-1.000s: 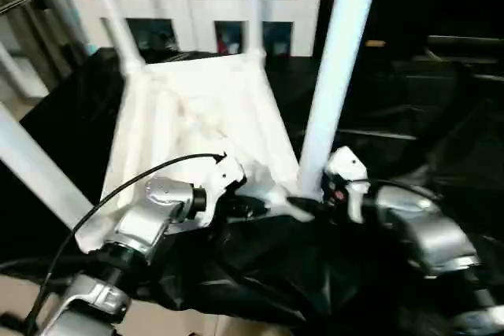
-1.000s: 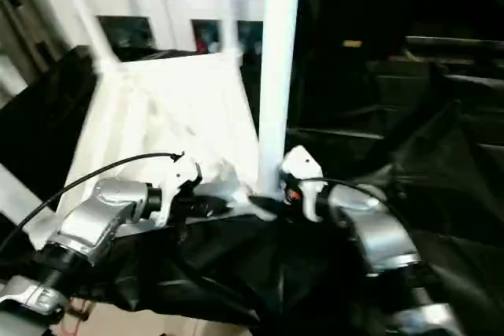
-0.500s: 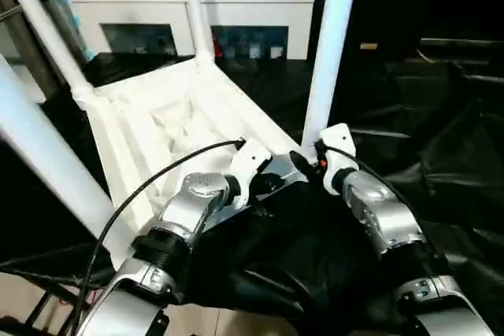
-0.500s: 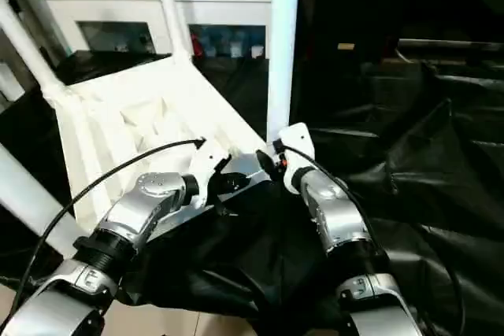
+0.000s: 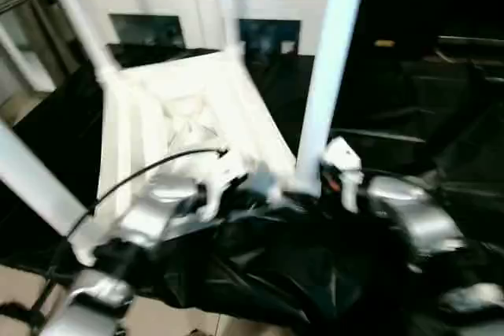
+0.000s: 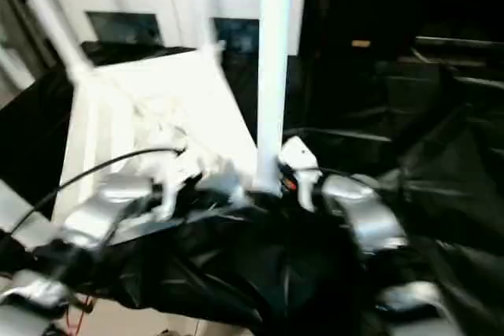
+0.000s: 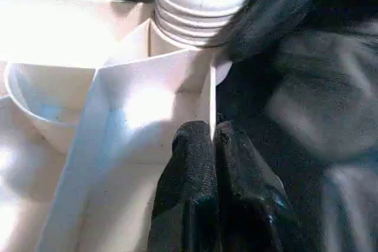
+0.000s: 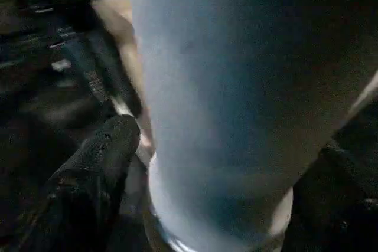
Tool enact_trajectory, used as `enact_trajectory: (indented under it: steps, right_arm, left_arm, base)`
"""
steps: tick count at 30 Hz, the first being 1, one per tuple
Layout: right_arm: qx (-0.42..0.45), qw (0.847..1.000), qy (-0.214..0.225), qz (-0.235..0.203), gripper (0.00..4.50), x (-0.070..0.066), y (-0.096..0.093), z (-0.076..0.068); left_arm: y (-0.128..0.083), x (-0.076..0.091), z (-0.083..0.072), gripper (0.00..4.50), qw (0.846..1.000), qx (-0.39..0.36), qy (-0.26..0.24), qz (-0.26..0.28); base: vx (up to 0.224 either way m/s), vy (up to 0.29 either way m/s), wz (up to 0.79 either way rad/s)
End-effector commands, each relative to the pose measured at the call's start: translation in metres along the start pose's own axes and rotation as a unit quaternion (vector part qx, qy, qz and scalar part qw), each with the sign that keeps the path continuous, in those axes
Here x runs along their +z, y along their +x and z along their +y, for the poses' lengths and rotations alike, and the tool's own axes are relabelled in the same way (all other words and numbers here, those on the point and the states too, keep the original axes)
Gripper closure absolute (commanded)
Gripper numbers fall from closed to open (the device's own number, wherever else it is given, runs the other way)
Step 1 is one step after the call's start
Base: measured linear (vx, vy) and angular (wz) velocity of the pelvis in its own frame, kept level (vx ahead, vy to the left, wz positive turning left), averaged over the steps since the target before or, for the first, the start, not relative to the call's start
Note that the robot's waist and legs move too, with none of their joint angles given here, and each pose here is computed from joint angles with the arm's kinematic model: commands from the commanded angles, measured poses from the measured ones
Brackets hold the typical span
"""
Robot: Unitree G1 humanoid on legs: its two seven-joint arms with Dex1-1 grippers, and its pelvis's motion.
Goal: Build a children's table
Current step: Rotate leg to tighten
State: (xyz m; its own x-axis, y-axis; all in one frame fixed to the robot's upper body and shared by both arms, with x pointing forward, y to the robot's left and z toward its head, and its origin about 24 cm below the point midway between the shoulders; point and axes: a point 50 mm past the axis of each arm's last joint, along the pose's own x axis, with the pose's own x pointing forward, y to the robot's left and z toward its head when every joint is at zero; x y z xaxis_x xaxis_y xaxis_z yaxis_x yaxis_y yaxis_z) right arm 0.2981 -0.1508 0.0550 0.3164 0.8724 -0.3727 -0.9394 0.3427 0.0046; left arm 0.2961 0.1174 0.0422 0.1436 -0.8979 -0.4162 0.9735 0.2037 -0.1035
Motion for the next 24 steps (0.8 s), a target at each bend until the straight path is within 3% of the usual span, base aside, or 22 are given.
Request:
enact_trajectory:
  steps: [1,5,13,18,24]
  right_arm:
    - [0.052,0.999,-0.017,0.001,0.54,0.003,0.000,0.008]
    - [0.073,0.997,-0.018,0.005,0.54,0.003,-0.003,0.010]
    - [0.110,0.994,-0.005,0.014,1.27,0.001,0.004,0.018]
    - [0.111,0.994,-0.002,0.009,1.66,0.001,0.009,0.021]
    - [0.086,0.996,0.017,-0.002,1.79,-0.003,0.016,0.024]
  left_arm:
    - [0.000,0.007,-0.007,4.50,0.998,-0.051,0.016,-0.018]
    - [-0.006,0.006,-0.007,4.50,0.997,-0.070,0.019,-0.007]
    - [-0.015,0.006,-0.006,4.50,0.996,-0.085,0.018,0.001]
    - [-0.015,0.003,-0.008,4.50,0.996,-0.083,0.010,-0.004]
    - [-0.013,0.005,-0.008,4.50,0.997,-0.063,-0.006,-0.033]
  base:
    - [0.000,0.000,0.00]
    - [0.000,0.000,0.00]
    - [0.000,0.000,0.00]
    - [0.000,0.000,0.00]
    - [0.000,0.000,0.00]
